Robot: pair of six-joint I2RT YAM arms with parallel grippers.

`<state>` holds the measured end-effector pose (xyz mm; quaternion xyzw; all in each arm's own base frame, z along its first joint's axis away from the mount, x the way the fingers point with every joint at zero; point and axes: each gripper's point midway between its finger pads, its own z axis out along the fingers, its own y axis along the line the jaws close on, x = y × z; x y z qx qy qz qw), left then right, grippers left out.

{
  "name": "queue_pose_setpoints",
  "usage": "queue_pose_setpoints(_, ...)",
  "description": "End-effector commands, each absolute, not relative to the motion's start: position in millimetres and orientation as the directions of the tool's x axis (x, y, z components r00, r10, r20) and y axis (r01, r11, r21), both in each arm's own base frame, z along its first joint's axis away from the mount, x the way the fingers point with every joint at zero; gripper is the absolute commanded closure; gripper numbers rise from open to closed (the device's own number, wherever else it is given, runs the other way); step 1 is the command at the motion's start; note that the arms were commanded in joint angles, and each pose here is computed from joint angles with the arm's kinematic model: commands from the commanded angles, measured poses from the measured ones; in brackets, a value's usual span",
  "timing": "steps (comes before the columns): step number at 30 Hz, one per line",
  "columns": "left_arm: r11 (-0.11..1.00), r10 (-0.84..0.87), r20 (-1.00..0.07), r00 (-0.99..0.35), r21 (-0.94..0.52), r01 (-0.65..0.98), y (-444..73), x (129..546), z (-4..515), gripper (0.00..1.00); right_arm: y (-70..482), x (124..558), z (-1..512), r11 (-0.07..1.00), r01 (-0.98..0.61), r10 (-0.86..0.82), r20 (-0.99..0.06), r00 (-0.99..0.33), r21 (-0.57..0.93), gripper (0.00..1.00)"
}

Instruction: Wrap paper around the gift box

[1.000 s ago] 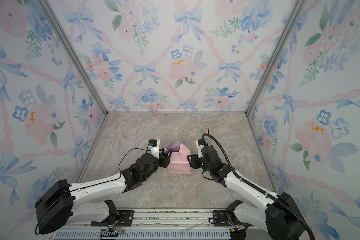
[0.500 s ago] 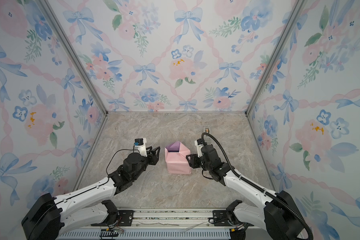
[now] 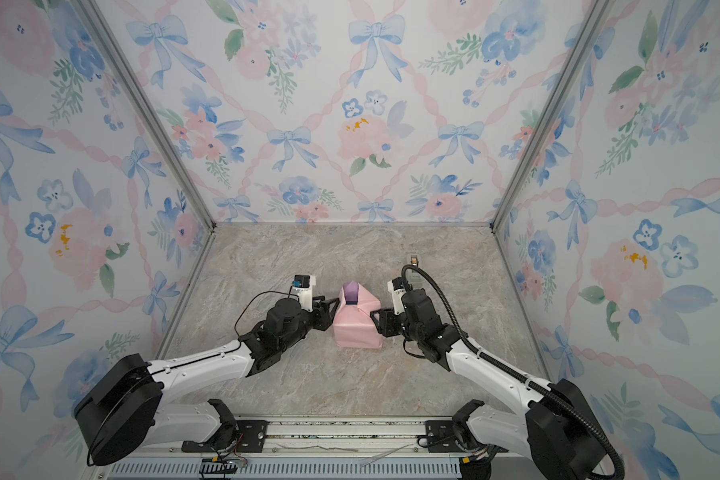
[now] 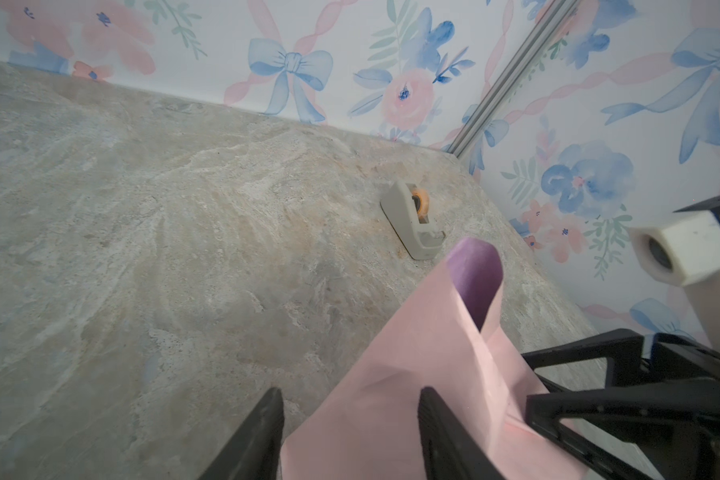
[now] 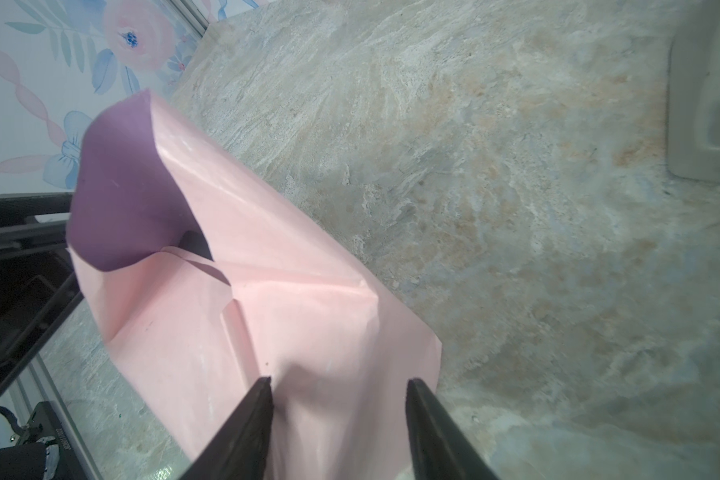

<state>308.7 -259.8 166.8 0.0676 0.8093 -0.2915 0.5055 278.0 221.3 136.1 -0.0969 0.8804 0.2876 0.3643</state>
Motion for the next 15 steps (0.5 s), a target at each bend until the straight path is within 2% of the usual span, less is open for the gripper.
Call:
queue_pose_setpoints(1, 0.801, -0.154, -0.866, -0.475, -0.391, 0.453, -269.3, 312.4, 168.6, 0.46, 217.5, 262.9, 110.7, 0.826, -0.382, -0.038, -0.634, -0.772, 0.415, 0.46)
queue_pose_setpoints(8, 0.807, -0.077, -0.852, -0.517, -0.358, 0.47, -269.7, 305.9, 137.8, 0.48, 221.5, 275.0, 140.4, 0.811, -0.44, -0.053, -0.701, -0.711, 0.385, 0.45)
queue_pose_setpoints(15, 0.805, -0.039, -0.854, -0.519, -0.335, 0.49, -265.5, 298.8, 129.9, 0.49, 228.9, 296.1, 163.6, 0.789, -0.497, -0.076, -0.744, -0.664, 0.362, 0.45)
